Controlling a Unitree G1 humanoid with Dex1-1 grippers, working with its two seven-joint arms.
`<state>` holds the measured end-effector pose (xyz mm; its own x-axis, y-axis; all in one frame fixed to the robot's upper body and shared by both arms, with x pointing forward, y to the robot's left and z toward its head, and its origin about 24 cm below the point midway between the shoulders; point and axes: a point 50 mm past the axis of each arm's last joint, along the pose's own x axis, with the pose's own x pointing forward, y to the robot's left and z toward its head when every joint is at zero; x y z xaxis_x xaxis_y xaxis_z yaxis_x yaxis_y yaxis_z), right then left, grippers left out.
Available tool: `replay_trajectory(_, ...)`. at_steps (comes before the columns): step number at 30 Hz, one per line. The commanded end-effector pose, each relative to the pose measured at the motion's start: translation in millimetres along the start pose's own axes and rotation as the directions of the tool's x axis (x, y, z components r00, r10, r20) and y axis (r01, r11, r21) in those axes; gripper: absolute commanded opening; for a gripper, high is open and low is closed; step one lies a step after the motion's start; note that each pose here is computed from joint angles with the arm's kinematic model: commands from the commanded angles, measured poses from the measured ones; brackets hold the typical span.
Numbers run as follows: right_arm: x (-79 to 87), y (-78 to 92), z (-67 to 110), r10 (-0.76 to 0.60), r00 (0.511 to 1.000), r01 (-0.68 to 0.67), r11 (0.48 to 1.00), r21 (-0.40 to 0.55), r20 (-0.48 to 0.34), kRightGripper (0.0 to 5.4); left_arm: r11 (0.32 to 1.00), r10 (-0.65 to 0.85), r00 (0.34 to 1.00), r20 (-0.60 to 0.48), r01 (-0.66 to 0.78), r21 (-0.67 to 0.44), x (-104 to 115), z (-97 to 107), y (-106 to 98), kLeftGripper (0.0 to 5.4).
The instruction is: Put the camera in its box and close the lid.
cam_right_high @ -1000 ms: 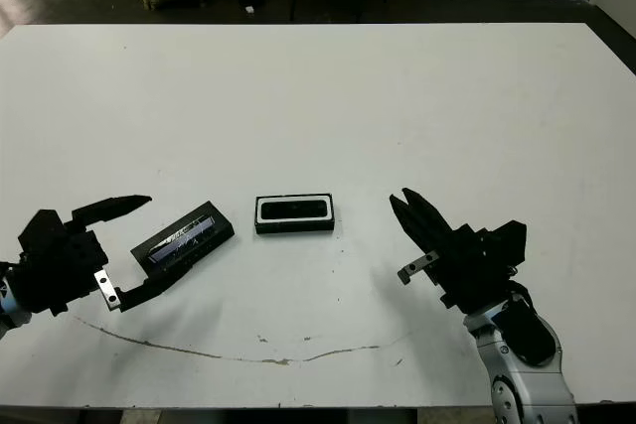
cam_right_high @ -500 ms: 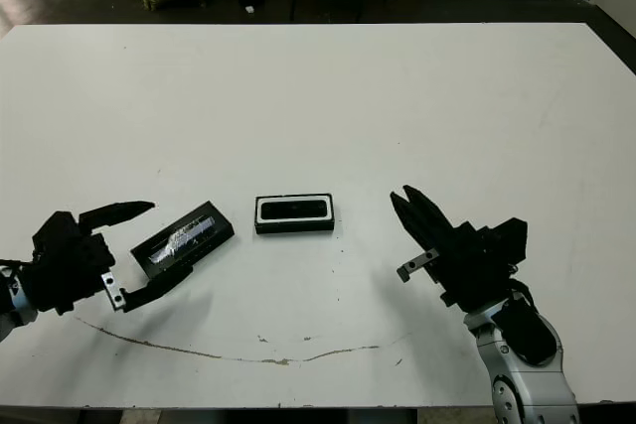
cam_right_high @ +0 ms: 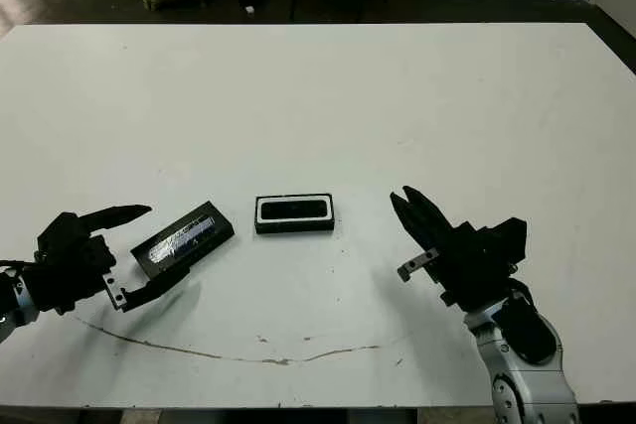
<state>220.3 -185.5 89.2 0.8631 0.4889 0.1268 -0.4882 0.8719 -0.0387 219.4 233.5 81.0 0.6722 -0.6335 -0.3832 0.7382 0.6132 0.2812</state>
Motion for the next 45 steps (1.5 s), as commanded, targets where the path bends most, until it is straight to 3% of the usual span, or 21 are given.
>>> replay_trajectory(1,-3.6,-1.7,-1.6,-0.016,0.999,0.016,1.0,-0.006,-0.041,0.0,0.999,-0.023,0.999,-0.044,0.022,-0.024,-0.1,-7.7,-0.1,5.38)
replay_trajectory(14,-4.5,-1.6,-2.0,-0.002,1.0,0.002,1.0,-0.013,-0.019,0.0,0.997,-0.037,0.997,-0.064,0.032,-0.072,3.3,-19.0,-0.6,5.38)
replay_trajectory(21,-4.5,-1.3,-2.3,-0.005,1.0,0.005,1.0,-0.006,-0.025,0.0,0.971,-0.021,0.999,-0.046,0.009,-0.24,5.2,-28.8,-0.6,5.38)
replay_trajectory(24,-4.7,-1.1,-1.8,-0.009,1.0,0.008,1.0,-0.012,-0.025,0.0,0.972,-0.019,0.999,-0.05,0.007,-0.235,5.4,-30.5,-1.6,5.0)
replay_trajectory(35,-4.9,-1.9,-2.6,-0.004,1.0,0.004,1.0,-0.012,-0.012,0.0,0.967,-0.002,1.0,0.021,0.007,-0.253,6.2,-31.1,-5.9,2.47)
replay_trajectory(41,-5.1,-0.4,-2.1,-0.015,0.999,0.015,1.0,-0.015,-0.028,0.0,0.977,-0.029,0.999,0.031,0.035,-0.211,2.5,-19.9,-0.5,2.37)
replay_trajectory(45,-4.7,0.1,-4.2,-0.014,1.0,0.014,1.0,0.002,-0.02,0.0,0.985,-0.01,0.996,0.083,0.024,-0.169,-1.3,-1.8,12.4,2.37)
